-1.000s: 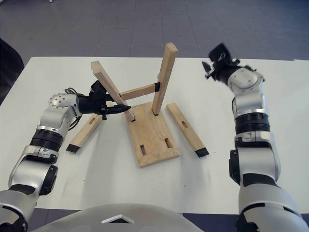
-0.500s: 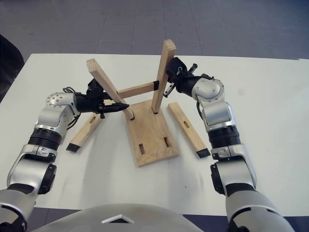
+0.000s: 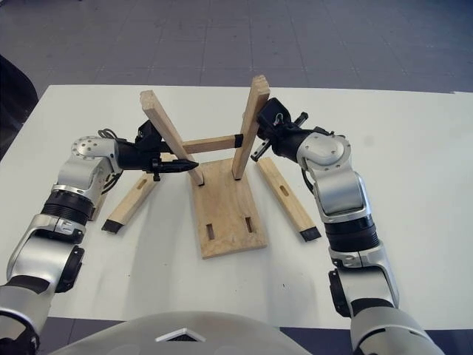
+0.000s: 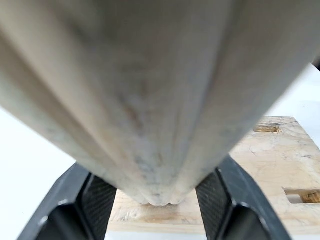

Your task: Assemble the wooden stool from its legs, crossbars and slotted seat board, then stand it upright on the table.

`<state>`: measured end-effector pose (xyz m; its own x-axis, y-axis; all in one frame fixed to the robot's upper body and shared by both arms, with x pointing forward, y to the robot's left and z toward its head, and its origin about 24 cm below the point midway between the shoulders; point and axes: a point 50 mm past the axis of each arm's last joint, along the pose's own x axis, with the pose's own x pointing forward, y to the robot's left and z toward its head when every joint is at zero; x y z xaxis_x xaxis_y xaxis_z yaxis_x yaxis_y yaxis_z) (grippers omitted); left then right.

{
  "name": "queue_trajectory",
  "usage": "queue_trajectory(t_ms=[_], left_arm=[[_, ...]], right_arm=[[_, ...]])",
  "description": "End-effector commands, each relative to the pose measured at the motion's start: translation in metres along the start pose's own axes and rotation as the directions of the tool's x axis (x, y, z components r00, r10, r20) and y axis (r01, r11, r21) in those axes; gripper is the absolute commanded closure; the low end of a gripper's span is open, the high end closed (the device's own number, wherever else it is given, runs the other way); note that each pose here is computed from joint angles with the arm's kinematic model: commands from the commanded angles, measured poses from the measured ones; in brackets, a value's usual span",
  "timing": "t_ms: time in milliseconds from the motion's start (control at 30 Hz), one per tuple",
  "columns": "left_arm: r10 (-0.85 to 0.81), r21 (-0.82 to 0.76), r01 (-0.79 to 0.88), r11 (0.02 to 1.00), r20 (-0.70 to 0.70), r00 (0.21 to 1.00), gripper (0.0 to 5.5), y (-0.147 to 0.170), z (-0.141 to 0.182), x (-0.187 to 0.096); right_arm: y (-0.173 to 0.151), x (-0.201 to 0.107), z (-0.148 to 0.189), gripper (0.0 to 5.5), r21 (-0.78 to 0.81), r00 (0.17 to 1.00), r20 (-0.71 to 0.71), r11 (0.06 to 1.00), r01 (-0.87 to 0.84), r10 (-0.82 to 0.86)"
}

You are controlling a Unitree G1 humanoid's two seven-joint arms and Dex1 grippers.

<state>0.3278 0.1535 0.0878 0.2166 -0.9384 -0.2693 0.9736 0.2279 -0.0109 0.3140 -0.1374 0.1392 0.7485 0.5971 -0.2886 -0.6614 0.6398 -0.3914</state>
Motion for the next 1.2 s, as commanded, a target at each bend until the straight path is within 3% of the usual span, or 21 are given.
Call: queue_trajectory(t_ms=[33, 167, 433, 567, 667, 900, 1033, 1200], left_arm=[[0.055, 0.056, -0.033, 0.998, -0.471, 0.880, 3.45, -0.023, -0.070, 0.030], [0.078, 0.074, -0.046, 0.996, -0.522, 0.850, 3.45, -0.035, -0.088, 0.032], [0.118, 0.042, -0.112, 0.993, -0.493, 0.862, 3.45, -0.034, -0.088, 0.030], [0.134, 0.059, -0.121, 0.991, -0.465, 0.875, 2.50, -0.028, -0.082, 0.028], [0.166, 0.098, -0.136, 0.986, -0.436, 0.884, 2.05, -0.024, -0.074, 0.030], [0.189, 0.050, -0.187, 0.981, -0.455, 0.870, 2.05, -0.030, -0.068, 0.011], [0.290, 0.056, -0.297, 0.953, -0.440, 0.850, 2.05, -0.037, -0.063, -0.001], [0.358, -0.076, -0.391, 0.917, -0.274, 0.893, 2.05, -0.052, -0.039, 0.005]], right_arm=[[0.031, 0.021, 0.024, 5.40, 0.018, 0.976, 0.121, 0.983, -0.184, 0.181], [0.001, 0.019, -0.016, 5.40, 0.160, 1.000, -0.024, 0.987, 0.012, -0.008], [-0.023, 0.011, -0.054, 5.40, 0.272, 0.974, -0.189, 0.946, 0.177, -0.128], [-0.038, 0.002, -0.077, 5.40, 0.284, 0.938, -0.292, 0.919, 0.272, -0.187], [-0.032, 0.002, -0.081, 5.40, 0.285, 0.942, -0.302, 0.930, 0.234, -0.144], [-0.013, -0.021, -0.053, 5.40, 0.277, 0.982, -0.177, 0.961, -0.016, 0.067], [-0.002, -0.040, -0.051, 5.40, 0.199, 0.958, -0.228, 0.972, -0.128, 0.173], [0.024, -0.054, -0.081, 5.40, 0.198, 0.879, -0.344, 0.941, -0.275, 0.330]])
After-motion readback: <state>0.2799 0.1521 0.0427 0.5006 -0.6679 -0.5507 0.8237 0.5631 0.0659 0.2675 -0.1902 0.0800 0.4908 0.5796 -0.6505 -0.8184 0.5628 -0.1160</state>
